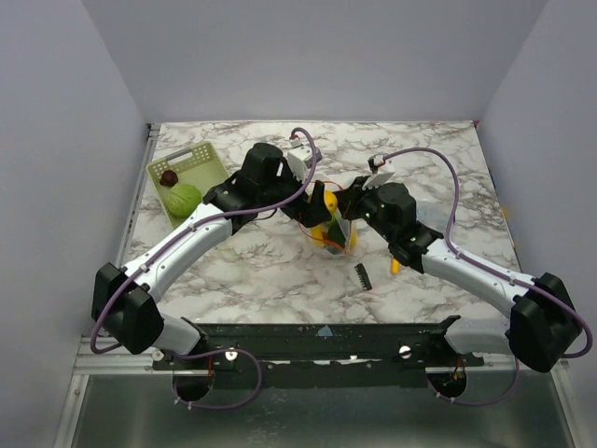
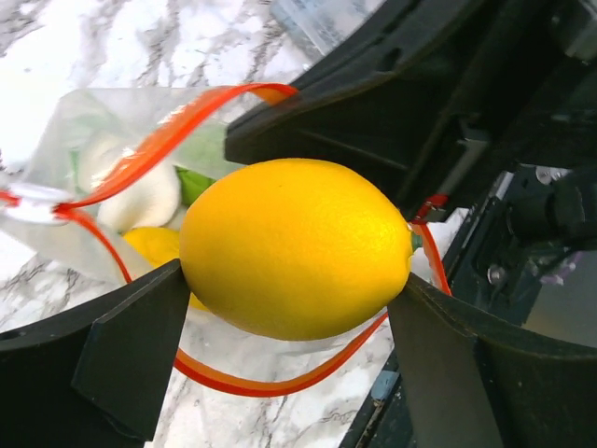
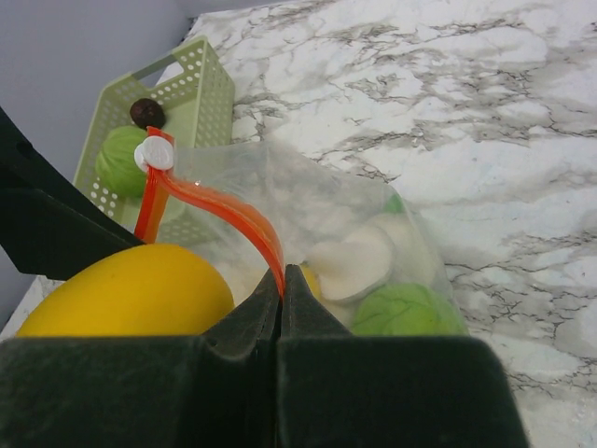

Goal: Place the food in the zip-top bag and seal the zipper
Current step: Place the fake fruit in the zipper food storage bag, then adjust the zipper food storage bag at the center of the board.

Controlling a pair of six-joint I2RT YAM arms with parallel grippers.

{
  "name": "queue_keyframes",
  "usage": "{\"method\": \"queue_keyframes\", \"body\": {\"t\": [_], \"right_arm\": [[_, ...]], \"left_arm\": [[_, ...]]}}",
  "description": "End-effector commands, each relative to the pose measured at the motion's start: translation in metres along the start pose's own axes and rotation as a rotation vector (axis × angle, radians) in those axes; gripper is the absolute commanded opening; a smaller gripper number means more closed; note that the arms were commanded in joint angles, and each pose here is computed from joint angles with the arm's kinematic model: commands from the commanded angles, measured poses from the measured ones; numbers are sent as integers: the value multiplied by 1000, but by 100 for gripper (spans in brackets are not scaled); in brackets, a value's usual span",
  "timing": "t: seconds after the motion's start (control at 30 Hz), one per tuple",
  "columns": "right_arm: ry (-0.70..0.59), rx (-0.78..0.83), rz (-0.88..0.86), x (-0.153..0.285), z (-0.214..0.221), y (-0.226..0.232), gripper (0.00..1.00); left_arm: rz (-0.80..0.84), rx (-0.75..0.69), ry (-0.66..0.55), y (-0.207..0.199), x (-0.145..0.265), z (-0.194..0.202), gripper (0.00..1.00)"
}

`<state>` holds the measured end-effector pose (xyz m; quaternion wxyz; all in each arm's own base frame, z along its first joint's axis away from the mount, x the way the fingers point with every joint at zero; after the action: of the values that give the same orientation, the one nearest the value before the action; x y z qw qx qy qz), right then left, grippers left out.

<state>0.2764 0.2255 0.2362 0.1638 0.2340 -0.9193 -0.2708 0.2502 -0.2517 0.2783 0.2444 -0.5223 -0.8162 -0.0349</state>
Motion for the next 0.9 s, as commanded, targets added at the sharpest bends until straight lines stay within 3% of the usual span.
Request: {"method": "queue_keyframes", "body": {"t": [0.0, 0.07, 0.3, 0.4, 0.5, 0.53, 0.6, 0.63, 0.77, 0.87], "right_arm": [[-30, 15, -5, 0, -12, 8, 1], [-31, 14, -5, 0, -13, 9, 1], [-23, 14, -3, 0, -16, 11, 1], [2, 13, 6, -4, -18, 14, 1], [41, 20, 36, -8, -20, 16, 1], [47, 23, 40, -8, -21, 17, 1], [67, 17, 40, -8, -19, 17, 1], [80, 14, 34, -8, -18, 18, 1], [135, 1, 4, -7, -10, 21, 1], [156, 5, -6, -7, -9, 22, 1]], "left_arm": [[-130, -59, -21, 12, 7, -8, 93], [-133, -61, -17, 11, 9, -10, 99], [-118, -60, -46, 3, 22, -18, 98], [-184, -42, -43, 6, 33, -18, 80], [-339, 40, -25, 18, 46, -7, 51], [-373, 86, -12, 23, 48, 1, 50], [-366, 189, -4, 30, 45, 15, 85], [-327, 224, -1, 31, 41, 21, 97], [-164, 300, 1, 24, 21, 29, 98], [-122, 349, -31, 23, 13, 30, 81]]}}
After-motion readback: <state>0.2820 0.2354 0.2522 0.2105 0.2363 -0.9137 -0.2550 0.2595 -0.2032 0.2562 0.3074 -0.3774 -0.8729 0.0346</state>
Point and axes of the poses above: each gripper's point midway between its finger pads, its own x axis back along the fingers, its own y axis along the line the jaws close on, z = x × y, the point moved 7 cm from there along x, back along the fingers, and after that the axes turned 12 degrees about -x, right-handed, at the moved point
